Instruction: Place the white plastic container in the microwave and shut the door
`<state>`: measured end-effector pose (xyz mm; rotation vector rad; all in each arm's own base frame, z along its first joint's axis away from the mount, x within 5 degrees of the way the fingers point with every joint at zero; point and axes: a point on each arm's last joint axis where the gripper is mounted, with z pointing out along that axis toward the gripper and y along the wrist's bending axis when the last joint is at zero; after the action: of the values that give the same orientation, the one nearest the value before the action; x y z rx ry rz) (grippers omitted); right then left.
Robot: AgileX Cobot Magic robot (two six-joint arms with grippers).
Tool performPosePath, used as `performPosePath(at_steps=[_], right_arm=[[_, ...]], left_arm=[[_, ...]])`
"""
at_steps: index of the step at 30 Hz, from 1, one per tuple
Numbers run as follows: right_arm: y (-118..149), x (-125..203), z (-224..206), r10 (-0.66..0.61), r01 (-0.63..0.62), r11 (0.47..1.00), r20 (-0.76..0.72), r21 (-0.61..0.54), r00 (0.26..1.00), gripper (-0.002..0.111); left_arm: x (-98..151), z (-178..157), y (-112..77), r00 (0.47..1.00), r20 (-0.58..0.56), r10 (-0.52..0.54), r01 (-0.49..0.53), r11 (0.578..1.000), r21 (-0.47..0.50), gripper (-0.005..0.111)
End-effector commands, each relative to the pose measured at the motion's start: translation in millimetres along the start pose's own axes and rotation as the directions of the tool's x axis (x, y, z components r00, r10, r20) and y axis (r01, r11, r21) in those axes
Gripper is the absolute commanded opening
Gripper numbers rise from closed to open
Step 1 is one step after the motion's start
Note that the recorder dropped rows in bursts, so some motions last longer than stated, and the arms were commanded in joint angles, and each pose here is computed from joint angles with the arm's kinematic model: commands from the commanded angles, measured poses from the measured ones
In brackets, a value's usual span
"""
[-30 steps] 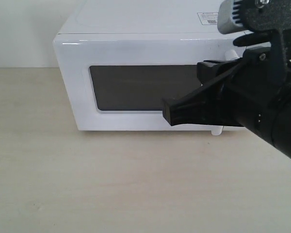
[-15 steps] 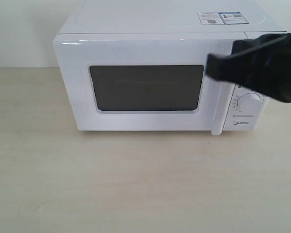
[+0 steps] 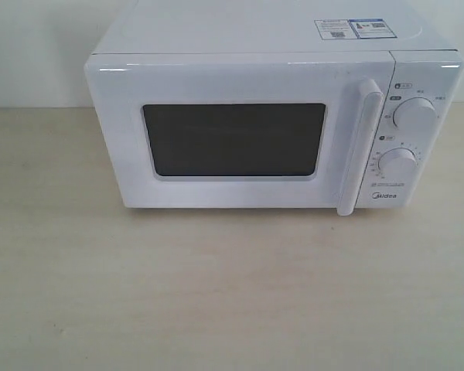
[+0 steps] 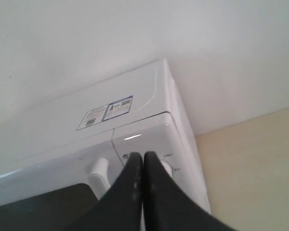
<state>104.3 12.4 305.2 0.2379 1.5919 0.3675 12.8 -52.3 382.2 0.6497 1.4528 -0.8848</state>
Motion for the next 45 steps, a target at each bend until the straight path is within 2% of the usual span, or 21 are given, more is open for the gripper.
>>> performPosePath(at_steps=[1,8,11,20,23,30,35,45], right_arm=[[-19.6,18.5,-27.4,0.0,-0.004,0.999,0.102,0.044,0.995,0.0],[-34.3,31.2,-60.9,-0.022,-0.026,0.989,0.317,0.146,0.948,0.0],[-33.4,30.6,-63.1,-0.034,-0.022,0.987,0.339,0.16,0.94,0.0],[-31.5,30.9,-62.7,-0.028,-0.021,0.99,0.337,0.141,0.941,0.0],[-28.3,31.5,-62.0,0.015,-0.049,0.994,0.334,0.094,0.942,0.0],[-18.3,33.9,-60.7,0.011,-0.008,1.0,0.304,-0.008,0.953,0.0],[-18.3,40.7,-58.8,-0.104,0.103,0.995,0.229,0.019,0.968,0.0],[-39.1,59.1,-54.1,-0.025,-0.001,0.987,0.161,0.159,0.987,0.0]], left_arm=[[0.2,0.1,0.9,1.0,0.009,0.004,-0.004,1.0,-0.005,0.004],[0.2,0.1,0.9,1.0,0.009,0.004,-0.004,1.0,-0.005,0.004],[0.2,0.1,0.9,1.0,0.009,0.004,-0.004,1.0,-0.005,0.004],[0.2,0.1,0.9,1.0,0.009,0.004,-0.004,1.0,-0.005,0.004],[0.3,0.1,0.8,1.0,0.007,0.004,-0.004,1.0,-0.004,0.004],[0.3,0.1,0.8,1.0,0.007,0.004,-0.004,1.0,-0.004,0.004],[0.3,0.1,0.8,1.0,0.007,0.004,-0.004,1.0,-0.004,0.004],[0.3,0.1,0.8,1.0,0.007,0.004,-0.004,1.0,-0.004,0.004]])
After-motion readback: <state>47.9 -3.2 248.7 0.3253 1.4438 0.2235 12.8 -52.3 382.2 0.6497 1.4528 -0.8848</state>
